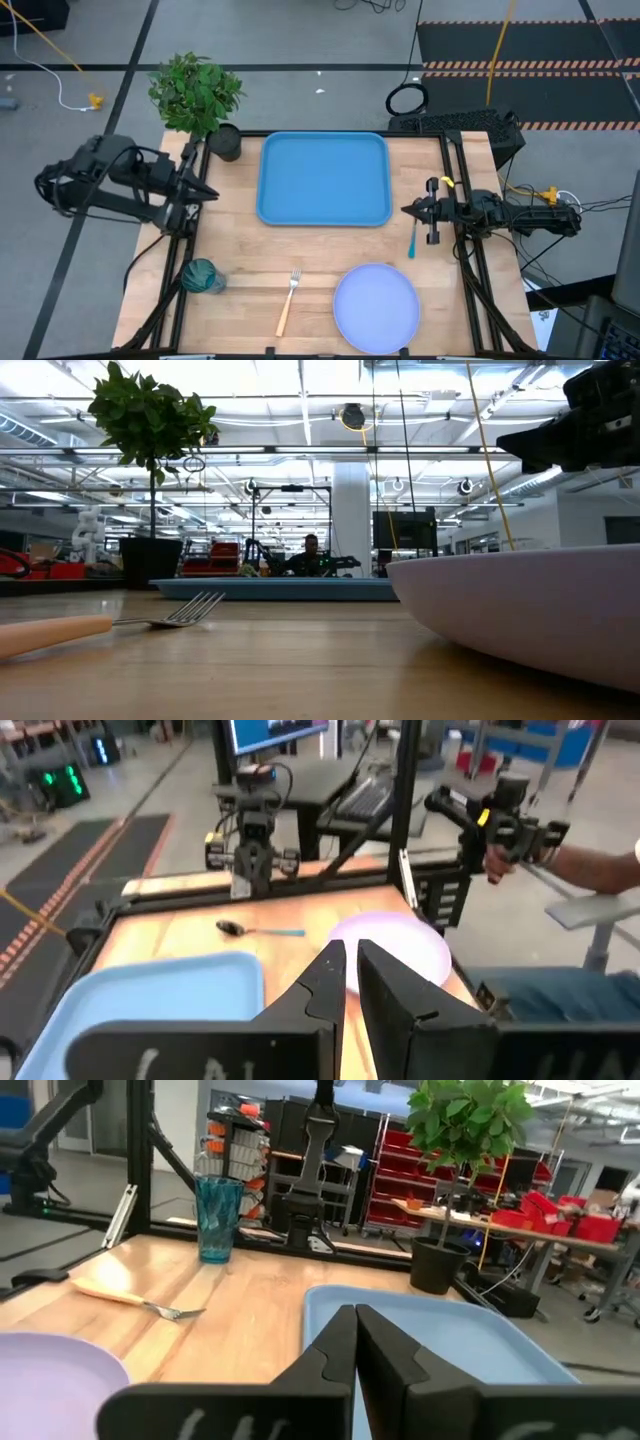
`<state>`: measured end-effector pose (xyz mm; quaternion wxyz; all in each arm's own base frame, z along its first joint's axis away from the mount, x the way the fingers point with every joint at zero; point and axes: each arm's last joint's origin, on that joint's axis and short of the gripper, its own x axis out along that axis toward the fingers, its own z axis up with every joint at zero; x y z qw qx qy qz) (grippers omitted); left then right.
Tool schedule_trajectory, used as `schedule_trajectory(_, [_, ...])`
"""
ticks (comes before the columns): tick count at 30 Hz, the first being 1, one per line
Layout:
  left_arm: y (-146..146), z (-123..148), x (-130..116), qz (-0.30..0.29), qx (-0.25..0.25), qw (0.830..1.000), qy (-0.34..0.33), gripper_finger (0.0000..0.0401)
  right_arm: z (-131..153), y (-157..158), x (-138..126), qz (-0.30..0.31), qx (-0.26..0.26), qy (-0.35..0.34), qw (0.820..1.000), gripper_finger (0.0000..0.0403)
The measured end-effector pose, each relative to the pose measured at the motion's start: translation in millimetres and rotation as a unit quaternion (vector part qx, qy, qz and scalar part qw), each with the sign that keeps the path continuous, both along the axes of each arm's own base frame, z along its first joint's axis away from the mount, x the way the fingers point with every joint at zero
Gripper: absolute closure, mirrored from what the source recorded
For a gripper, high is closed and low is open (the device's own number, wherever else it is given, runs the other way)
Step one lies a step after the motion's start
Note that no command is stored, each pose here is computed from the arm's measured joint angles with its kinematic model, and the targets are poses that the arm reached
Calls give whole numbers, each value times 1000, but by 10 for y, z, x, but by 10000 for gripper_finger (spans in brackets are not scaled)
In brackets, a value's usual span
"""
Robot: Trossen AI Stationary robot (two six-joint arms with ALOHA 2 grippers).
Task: Pick and place plate/cup/fork/spoon on tray
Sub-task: Put the blue glass on the blue serving tray
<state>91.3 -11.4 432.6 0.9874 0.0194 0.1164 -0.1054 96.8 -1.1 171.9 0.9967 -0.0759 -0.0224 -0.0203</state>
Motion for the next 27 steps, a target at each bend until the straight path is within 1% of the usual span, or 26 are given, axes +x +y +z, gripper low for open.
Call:
schedule_trajectory(3, [-1, 104, 8, 1, 0, 1000, 18, 366, 0, -11, -1, -19, 23, -1, 1000, 403])
schedule_trajectory(6, [-10, 126, 29, -4, 6, 999, 52, 366, 0, -21, -2, -34, 43, -3, 998, 403])
schedule_trajectory(9, [-40, 86, 105, -13, 7, 996, 90, 366, 1, -22, -2, -35, 46, -4, 998, 403])
schedule_trajectory(12, [-98, 34, 205, -27, -4, 992, 123, 366, 0, -21, -2, -34, 46, -3, 998, 403])
schedule_trajectory(17, [-250, -35, 349, -62, -3, 985, 161, 366, 0, -21, -2, -34, 46, -3, 998, 403])
schedule_trajectory(19, [-321, -58, 392, -69, -1, 980, 185, 366, 1, -21, -2, -34, 46, -4, 998, 403])
schedule_trajectory(22, [-434, -79, 459, -54, 9, 970, 236, 366, 1, -25, -2, -42, 39, -4, 998, 403])
schedule_trajectory(24, [-523, -86, 497, -43, 21, 963, 265, 366, 5, -35, -4, -59, 34, -6, 998, 403])
schedule_trajectory(27, [-684, -104, 552, -42, 43, 953, 296, 366, 13, -55, -8, -94, 35, -11, 995, 403])
